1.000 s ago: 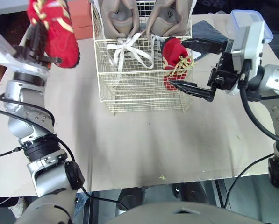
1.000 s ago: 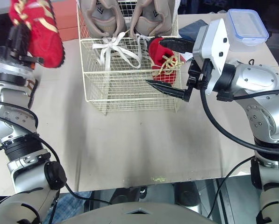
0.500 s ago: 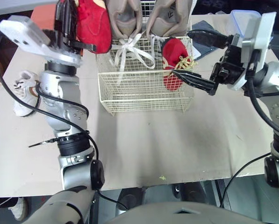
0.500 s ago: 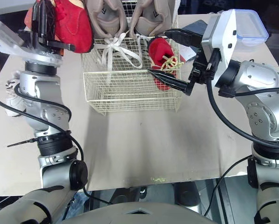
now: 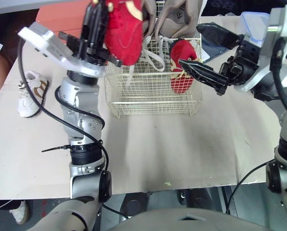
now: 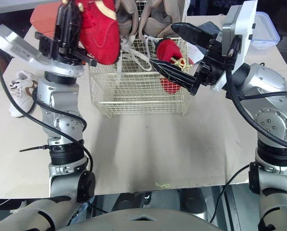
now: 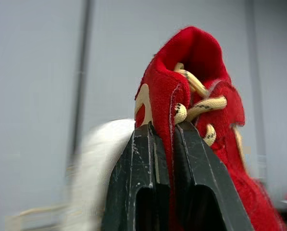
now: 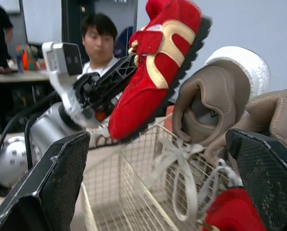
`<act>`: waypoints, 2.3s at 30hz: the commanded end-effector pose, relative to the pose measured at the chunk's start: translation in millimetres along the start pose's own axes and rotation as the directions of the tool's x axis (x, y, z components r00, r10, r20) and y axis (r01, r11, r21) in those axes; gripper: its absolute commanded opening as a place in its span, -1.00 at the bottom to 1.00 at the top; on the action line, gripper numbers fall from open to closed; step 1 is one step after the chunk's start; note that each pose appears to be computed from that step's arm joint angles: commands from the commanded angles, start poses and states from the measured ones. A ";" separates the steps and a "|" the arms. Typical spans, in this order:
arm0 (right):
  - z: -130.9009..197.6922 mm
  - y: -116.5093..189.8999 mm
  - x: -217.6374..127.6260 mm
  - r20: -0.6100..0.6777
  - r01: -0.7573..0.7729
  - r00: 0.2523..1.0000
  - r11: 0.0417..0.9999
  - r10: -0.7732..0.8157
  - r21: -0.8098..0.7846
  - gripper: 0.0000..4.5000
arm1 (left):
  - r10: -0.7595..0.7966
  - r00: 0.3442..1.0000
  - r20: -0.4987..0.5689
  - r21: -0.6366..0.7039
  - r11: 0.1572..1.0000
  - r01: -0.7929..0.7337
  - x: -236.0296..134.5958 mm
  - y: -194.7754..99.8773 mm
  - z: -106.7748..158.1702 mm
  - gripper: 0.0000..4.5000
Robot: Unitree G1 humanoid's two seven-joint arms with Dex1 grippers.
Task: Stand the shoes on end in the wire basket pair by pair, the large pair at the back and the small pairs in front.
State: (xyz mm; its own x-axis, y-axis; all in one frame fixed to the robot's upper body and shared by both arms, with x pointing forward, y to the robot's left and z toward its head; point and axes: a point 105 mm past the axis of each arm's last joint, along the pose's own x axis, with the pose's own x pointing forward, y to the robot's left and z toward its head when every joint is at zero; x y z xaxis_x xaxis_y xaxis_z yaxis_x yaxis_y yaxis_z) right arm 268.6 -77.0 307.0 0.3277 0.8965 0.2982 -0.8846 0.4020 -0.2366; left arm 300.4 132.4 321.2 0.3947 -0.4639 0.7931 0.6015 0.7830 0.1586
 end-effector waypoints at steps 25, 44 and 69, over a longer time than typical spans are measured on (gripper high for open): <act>0.4 -5.8 23.5 0.094 0.061 0.992 0.978 -0.081 0.201 -0.81 | -0.243 0.968 -0.064 -0.133 0.963 0.233 -9.3 -53.4 -29.3 -1.00; -8.1 9.8 6.4 0.033 -0.165 0.986 0.986 0.165 -0.004 -0.86 | -0.559 0.797 -0.228 -0.479 0.777 0.408 -25.7 -25.8 8.9 0.98; -6.9 36.1 7.7 0.050 -0.323 0.945 0.946 0.323 0.004 -0.86 | -0.743 0.632 -0.221 -0.666 0.588 0.459 -30.4 -37.1 -15.4 -0.53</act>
State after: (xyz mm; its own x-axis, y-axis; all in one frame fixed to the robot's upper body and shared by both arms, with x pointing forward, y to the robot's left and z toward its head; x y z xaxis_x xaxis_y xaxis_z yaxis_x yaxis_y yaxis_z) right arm 262.3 -61.0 280.6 0.1094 0.9688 0.2223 -0.9561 0.1637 -0.2432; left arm 280.6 113.8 279.2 -0.0166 -0.9644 0.2641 0.9987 -0.0030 0.0518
